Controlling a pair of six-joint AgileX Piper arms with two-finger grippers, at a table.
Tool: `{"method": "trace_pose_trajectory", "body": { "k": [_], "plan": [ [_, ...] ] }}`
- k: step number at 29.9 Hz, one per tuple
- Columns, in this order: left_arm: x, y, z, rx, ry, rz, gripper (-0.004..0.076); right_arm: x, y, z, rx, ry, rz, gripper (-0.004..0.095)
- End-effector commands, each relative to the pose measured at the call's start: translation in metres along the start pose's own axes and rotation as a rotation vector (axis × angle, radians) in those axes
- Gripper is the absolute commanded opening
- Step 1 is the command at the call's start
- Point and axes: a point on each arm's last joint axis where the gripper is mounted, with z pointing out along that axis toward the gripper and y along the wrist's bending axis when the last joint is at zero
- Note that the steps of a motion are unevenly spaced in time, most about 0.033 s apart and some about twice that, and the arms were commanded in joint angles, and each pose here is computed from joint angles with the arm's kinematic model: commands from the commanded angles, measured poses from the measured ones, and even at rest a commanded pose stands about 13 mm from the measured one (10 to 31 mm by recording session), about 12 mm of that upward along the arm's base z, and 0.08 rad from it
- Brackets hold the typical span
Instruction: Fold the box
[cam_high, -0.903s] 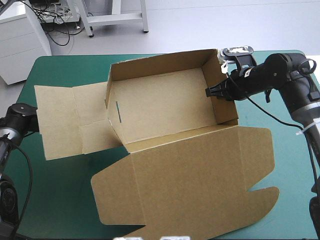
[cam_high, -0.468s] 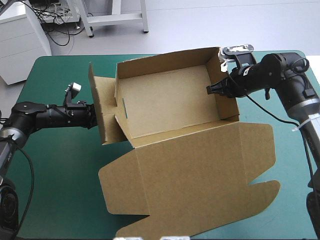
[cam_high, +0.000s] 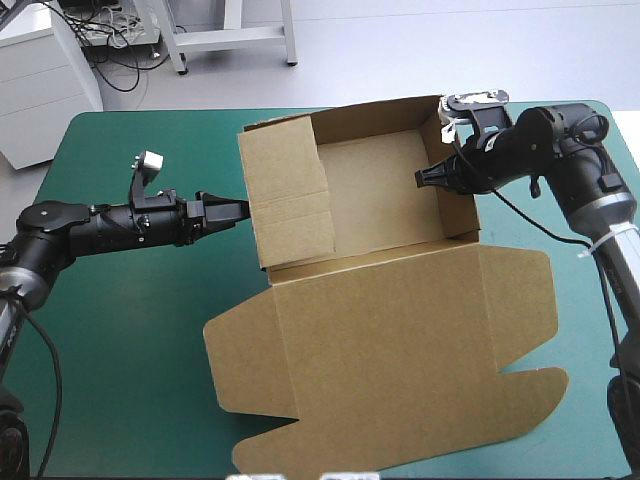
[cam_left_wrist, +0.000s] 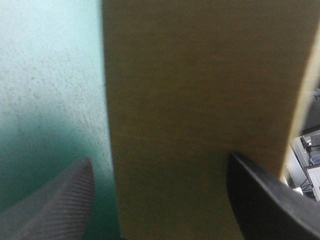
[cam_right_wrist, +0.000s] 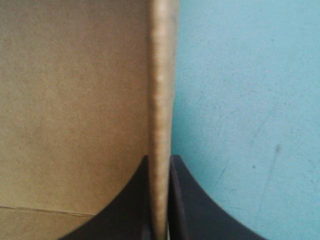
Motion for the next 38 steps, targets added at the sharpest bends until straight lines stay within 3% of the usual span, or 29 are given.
{"method": "trace_pose_trajectory", "body": {
  "k": [1,23,30,38],
  "plan": [
    [0.001,-0.040,-0.011,0.165,-0.012,0.060,0.0525,-0.009,0.002,-0.023,-0.009,-0.117,0.015,-0.0008],
    [-0.001,-0.062,-0.020,0.247,-0.087,0.042,0.0522,-0.011,0.000,-0.023,0.010,-0.143,0.038,-0.0008],
    [0.003,-0.060,-0.015,0.181,-0.026,0.029,0.0522,-0.015,0.021,-0.022,0.000,-0.187,-0.012,-0.0008],
    [-0.011,-0.091,-0.005,-0.081,0.026,0.110,0.0522,-0.017,0.044,-0.025,-0.045,-0.229,-0.028,-0.0008]
  ]
}}
